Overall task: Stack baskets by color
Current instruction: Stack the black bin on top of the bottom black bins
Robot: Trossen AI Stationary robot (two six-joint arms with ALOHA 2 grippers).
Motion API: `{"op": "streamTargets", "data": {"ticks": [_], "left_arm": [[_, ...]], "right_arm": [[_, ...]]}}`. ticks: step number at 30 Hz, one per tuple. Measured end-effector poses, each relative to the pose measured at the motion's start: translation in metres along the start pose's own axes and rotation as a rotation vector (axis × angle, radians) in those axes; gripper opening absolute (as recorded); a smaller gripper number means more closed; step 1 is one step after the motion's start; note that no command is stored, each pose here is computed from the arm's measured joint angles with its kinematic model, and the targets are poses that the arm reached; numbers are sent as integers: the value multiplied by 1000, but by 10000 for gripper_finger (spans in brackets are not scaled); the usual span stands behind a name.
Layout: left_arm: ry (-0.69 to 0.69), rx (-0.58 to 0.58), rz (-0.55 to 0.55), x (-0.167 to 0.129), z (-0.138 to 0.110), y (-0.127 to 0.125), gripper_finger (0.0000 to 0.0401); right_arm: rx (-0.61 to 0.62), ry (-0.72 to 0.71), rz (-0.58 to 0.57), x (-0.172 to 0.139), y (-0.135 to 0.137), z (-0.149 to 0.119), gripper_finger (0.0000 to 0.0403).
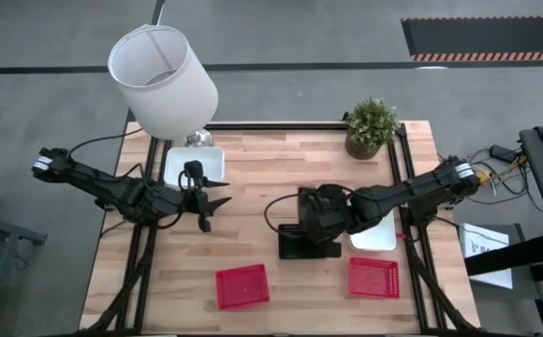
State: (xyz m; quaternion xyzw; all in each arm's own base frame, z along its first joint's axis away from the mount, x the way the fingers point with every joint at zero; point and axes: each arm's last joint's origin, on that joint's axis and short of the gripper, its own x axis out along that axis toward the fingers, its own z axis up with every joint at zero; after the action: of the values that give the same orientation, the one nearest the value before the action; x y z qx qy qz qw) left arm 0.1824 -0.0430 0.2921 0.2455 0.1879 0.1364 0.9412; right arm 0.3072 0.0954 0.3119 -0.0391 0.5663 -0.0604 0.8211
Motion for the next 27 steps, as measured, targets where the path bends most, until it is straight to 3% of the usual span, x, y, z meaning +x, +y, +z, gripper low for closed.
{"op": "streamTargets", "data": {"ticks": [5,12,18,27], "left_arm": [[-13,-13,7,0,2,0,164],[4,-19,52,0,1,2,164],[6,-42,51,0,0,1,164],[14,-38,48,1,-3,-1,164]], "right_arm": [[-7,91,-87,-15,6,16,9],[-20,212,-129,3,34,38,9],[14,173,-88,6,54,55,9],[28,241,-100,49,84,64,9]]}}
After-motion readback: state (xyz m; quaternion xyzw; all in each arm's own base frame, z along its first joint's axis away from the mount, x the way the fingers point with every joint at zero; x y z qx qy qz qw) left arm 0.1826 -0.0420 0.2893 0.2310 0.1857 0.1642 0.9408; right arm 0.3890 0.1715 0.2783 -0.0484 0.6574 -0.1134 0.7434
